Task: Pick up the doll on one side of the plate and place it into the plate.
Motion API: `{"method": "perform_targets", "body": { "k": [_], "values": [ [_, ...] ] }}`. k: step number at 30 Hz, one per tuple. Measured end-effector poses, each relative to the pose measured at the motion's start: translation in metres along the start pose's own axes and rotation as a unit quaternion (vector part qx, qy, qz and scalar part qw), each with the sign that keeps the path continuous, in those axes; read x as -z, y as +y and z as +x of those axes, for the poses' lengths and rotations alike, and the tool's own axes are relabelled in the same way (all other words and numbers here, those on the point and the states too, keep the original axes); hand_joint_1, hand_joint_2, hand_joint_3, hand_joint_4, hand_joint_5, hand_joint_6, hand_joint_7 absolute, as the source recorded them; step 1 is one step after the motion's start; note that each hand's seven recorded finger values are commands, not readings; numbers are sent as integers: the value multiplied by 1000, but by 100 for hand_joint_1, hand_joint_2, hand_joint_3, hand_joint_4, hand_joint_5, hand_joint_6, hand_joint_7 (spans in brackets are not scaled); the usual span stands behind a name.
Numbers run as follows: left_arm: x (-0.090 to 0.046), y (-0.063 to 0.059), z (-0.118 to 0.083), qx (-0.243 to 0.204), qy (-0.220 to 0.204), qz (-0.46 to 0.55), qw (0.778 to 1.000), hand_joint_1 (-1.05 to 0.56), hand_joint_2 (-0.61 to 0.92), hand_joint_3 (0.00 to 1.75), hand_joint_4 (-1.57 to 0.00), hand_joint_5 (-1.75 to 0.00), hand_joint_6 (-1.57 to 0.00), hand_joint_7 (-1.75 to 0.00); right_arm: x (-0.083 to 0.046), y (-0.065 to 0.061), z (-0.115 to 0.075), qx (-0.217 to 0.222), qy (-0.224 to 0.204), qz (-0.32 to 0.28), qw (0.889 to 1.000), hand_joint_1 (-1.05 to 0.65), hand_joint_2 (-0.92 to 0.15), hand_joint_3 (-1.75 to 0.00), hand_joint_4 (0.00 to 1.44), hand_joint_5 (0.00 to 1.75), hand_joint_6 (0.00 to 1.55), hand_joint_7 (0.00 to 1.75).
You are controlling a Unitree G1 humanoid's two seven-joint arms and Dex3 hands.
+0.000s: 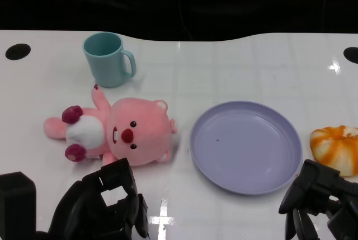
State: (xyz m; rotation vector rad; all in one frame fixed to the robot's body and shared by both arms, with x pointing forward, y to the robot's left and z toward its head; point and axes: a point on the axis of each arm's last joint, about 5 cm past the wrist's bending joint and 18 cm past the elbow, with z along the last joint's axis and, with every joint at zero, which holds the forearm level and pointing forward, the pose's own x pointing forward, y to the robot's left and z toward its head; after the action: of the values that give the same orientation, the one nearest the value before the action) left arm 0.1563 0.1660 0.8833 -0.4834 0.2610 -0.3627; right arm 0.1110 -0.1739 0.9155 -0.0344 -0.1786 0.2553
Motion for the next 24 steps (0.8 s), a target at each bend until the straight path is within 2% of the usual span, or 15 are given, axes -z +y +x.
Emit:
{"method": "perform_targets", "body": {
  "k": [24],
  "values": [
    [0, 0, 0, 0, 0, 1, 1000, -16, 29, 155, -99, -175, -84, -163, 0, 0, 0, 0, 1, -2, 1000, -14, -42, -148, 72, 175, 58, 157]
  ]
}}
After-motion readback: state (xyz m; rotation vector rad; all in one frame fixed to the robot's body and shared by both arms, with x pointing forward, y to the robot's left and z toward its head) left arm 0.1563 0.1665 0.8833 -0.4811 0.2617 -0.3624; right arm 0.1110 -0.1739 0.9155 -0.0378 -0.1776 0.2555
